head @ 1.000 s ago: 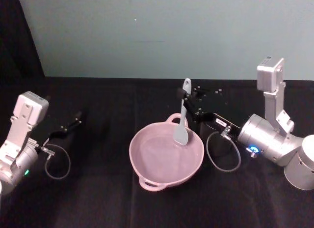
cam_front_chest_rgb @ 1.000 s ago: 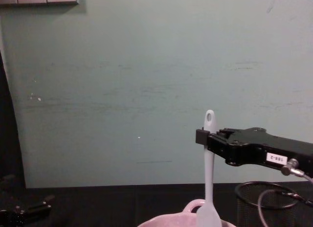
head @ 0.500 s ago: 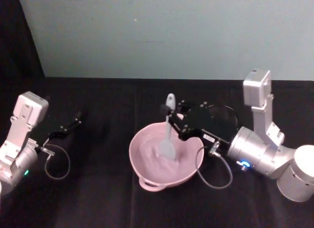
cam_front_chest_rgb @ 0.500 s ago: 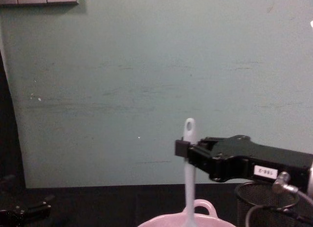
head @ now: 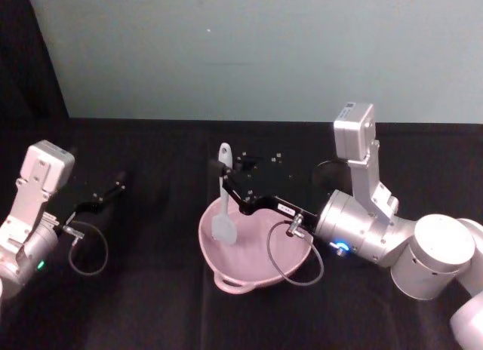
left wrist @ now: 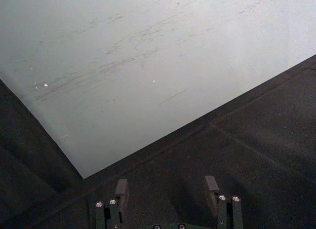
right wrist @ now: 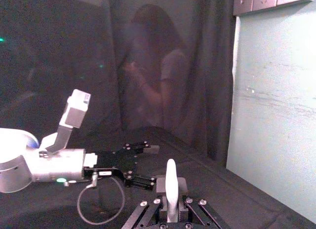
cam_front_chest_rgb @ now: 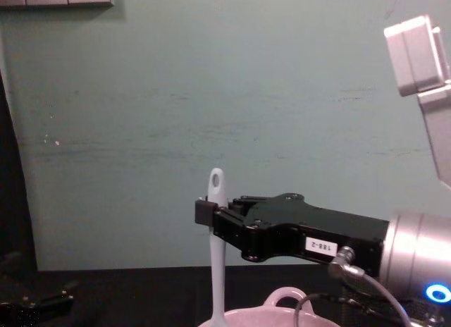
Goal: Use the one hand to pick up the spoon and stir the clear water in the bowl.
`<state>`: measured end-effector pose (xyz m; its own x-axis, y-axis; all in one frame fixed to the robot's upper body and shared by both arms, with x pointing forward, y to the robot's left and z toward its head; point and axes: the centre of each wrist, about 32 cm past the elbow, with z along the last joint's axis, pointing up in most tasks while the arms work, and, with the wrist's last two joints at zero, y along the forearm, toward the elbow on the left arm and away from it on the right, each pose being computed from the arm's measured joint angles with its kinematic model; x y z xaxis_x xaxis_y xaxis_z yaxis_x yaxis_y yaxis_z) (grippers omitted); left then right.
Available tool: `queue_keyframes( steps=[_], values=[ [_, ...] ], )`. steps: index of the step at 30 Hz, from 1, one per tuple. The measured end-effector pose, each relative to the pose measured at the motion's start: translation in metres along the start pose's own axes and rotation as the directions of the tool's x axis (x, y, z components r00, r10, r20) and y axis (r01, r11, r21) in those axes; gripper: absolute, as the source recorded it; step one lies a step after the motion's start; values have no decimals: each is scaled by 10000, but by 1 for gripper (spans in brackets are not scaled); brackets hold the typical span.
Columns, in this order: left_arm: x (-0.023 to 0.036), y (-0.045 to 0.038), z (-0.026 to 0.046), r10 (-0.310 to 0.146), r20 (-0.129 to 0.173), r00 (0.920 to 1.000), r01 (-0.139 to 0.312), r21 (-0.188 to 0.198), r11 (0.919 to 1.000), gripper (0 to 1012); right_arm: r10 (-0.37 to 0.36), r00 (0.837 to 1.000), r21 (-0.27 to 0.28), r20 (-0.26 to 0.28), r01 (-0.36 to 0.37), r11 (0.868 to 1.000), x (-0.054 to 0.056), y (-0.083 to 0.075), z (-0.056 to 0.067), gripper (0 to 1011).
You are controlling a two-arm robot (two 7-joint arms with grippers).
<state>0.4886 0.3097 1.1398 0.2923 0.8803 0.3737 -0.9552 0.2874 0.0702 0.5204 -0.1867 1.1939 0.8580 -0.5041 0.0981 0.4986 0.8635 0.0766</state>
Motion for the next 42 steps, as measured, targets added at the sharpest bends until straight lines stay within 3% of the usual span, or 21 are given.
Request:
queue_keyframes(
  steps=[9,20,31,38,42],
  values=[
    [0,0,0,0,0,10000,0,0,10000,1005,-423,9990,-36,128,424,9991,141,68,-55,116],
    [0,0,0,0,0,10000,0,0,10000,1005,-1495,9801,-550,1306,1577,9859,271,-211,42,116],
    [0,0,0,1,1,10000,-1,0,10000,1005,-1256,9810,-565,1480,1352,9892,122,-323,107,117],
    [0,0,0,0,0,10000,0,0,10000,1005,-558,9915,-600,1171,632,9962,-20,-206,77,116],
    [0,0,0,0,0,10000,0,0,10000,1005,-245,9974,-469,684,278,9985,-74,-99,28,116]
  ],
)
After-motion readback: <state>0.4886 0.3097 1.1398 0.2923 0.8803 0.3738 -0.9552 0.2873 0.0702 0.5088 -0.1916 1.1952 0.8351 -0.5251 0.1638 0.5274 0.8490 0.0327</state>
